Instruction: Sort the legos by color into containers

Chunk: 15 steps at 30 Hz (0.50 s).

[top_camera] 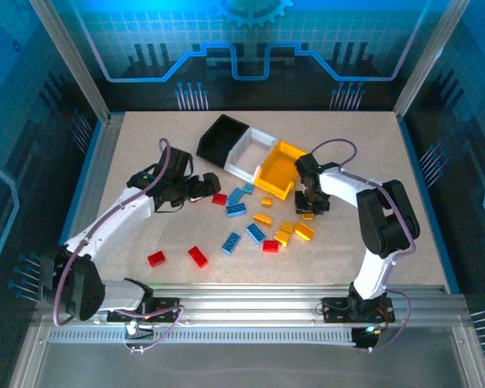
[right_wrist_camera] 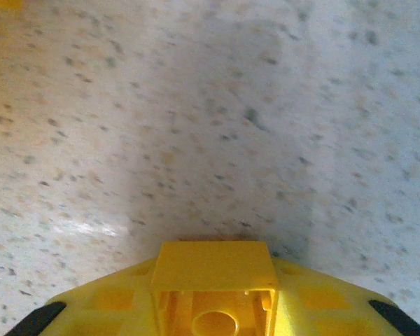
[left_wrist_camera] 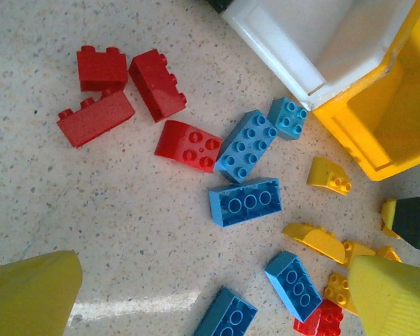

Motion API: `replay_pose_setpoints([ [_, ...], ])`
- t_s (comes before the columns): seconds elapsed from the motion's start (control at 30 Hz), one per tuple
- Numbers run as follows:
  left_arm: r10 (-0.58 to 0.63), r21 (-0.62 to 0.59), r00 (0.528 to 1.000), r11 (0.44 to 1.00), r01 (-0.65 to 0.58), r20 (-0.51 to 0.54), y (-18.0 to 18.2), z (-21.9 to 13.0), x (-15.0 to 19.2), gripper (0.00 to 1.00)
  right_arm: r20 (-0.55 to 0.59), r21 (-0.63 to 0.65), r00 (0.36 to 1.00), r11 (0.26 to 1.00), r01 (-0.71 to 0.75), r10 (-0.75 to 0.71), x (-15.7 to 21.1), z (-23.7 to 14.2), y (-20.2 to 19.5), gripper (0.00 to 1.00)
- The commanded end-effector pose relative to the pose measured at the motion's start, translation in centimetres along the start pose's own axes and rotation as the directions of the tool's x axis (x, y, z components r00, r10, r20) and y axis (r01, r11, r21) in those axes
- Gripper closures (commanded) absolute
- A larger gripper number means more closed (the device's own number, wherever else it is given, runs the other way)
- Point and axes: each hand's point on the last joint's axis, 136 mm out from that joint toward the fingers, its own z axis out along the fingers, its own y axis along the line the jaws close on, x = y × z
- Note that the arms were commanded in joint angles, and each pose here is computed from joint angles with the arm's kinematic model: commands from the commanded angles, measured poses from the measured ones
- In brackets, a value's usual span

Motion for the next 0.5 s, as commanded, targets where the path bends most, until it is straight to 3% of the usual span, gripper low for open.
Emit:
replay_pose_setpoints([
  [0.0, -0.044, 0.033, 0.999, 0.998, 0.044, 0.000, 0.0, -0.3, 0.6, 0.01, 0.043, -0.073, 0.995, 0.994, -0.083, 0.086, -0.1, -3.1, -0.3, 0.66],
  [0.3, -0.052, 0.096, 0.999, 0.994, 0.053, -0.018, -1.3, 0.5, 0.5, 0.01, 0.155, -0.348, 0.968, 0.928, -0.135, 0.199, -2.5, -12.1, 2.5, 0.66],
  [0.47, -0.046, 0.112, 0.998, 0.992, 0.051, -0.041, -2.0, 0.8, 0.4, 0.01, 0.171, -0.445, 0.958, 0.886, -0.134, 0.231, -6.1, -14.3, 5.2, 0.66],
])
